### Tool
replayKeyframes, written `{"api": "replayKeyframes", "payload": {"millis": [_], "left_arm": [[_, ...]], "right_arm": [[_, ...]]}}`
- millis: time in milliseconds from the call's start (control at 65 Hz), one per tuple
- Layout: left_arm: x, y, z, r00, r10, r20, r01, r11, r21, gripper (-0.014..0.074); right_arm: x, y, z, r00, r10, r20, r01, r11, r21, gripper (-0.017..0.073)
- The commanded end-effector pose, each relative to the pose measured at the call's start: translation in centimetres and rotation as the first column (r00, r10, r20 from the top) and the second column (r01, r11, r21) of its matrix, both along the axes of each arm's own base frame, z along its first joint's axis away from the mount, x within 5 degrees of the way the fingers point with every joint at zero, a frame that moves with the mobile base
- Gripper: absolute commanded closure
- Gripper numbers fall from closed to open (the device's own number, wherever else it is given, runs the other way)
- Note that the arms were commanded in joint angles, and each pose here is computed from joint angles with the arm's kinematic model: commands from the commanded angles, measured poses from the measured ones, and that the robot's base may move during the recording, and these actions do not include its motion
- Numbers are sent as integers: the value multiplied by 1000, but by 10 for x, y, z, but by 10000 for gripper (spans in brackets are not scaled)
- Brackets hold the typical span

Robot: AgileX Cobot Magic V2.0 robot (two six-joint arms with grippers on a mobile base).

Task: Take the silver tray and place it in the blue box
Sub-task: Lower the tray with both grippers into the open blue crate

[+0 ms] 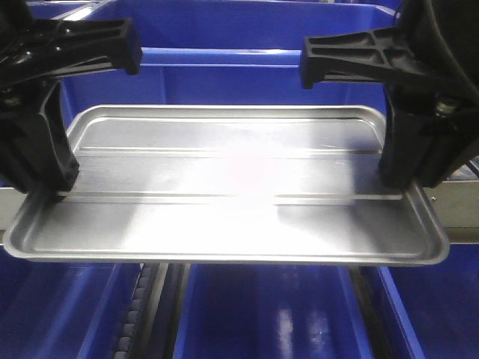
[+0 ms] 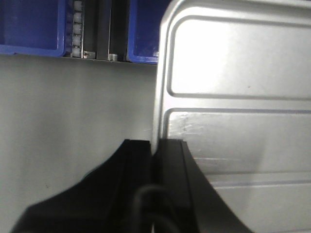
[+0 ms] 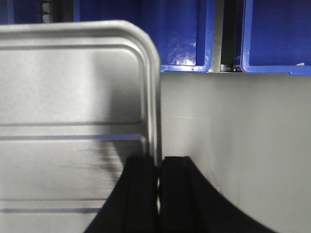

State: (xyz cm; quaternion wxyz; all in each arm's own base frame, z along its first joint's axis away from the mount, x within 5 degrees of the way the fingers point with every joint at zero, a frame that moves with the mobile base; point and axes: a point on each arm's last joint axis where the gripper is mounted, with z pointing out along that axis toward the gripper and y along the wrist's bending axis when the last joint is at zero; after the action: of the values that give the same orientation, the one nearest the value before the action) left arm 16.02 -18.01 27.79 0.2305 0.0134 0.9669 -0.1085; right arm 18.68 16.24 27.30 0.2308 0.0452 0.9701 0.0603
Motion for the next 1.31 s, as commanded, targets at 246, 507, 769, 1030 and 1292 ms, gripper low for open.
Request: {"api": "replayKeyframes", "payload": {"millis": [246, 507, 769, 1030, 1292], "left_arm": [[1, -1, 16, 997, -12, 72, 16, 998, -55, 697], [2, -2, 17, 996, -20, 90, 25, 998, -57, 697], [3, -3, 21, 995, -20, 102, 27, 998, -65, 697], [24, -8, 97, 937, -19, 348, 62, 992, -113, 697], [79, -11, 157, 814, -8, 580, 120, 981, -154, 697]], "right_arm": [[3, -2, 17, 996, 21, 88, -23, 999, 23, 489], [2, -5, 16, 998, 10, 69, -10, 1000, -1, 489], [5, -1, 22, 993, 27, 116, -31, 999, 32, 489], [28, 2, 94, 918, 39, 394, -54, 998, 28, 489], [73, -9, 150, 794, 4, 607, -71, 994, 86, 489]]}}
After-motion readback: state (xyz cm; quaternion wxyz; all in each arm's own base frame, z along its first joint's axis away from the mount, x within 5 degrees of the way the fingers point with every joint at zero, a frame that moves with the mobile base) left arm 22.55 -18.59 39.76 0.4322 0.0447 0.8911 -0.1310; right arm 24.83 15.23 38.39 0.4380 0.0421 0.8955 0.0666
